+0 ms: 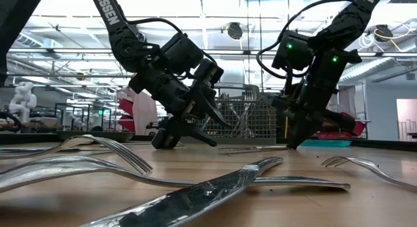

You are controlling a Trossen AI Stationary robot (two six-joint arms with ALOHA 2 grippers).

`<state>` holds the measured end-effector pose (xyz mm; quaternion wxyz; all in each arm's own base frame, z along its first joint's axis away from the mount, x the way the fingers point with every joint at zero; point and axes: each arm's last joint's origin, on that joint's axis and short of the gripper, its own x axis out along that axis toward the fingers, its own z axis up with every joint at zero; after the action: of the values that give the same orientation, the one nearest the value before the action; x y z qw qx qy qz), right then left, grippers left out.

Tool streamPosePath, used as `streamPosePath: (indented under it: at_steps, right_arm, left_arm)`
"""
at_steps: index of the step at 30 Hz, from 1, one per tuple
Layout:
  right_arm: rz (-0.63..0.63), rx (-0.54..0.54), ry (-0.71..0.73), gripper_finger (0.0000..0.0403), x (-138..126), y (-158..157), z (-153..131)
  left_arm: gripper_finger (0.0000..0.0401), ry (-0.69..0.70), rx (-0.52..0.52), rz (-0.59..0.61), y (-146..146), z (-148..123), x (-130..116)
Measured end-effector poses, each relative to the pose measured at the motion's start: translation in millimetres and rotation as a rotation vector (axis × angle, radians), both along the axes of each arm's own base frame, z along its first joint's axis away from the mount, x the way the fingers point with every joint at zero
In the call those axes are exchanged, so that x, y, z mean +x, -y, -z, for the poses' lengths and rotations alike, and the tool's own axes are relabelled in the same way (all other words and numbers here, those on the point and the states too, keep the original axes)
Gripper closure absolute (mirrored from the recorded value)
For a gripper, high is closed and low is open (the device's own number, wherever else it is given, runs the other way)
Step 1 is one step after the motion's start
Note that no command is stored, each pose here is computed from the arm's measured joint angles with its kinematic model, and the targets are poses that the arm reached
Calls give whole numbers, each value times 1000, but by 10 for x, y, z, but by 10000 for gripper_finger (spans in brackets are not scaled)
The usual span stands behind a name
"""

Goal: Sort silverware
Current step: Put the table knife into the silverware organizer

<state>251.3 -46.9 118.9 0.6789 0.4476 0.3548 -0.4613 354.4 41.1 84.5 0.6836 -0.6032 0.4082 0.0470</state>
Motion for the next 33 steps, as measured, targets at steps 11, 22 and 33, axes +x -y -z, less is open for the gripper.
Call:
streamPosePath:
  at_steps: [11,22,33]
  right_arm:
    - [-20,-18,46,403,47,8,-15]
    - [-21,-23,66,403,63,27,-23]
    - [-38,-31,60,403,64,27,-26]
  left_arm:
    - [234,-6,23,-4,68,6,13]
    - [234,-47,52,7,92,33,-9]
    - [234,-92,127,23,155,30,1]
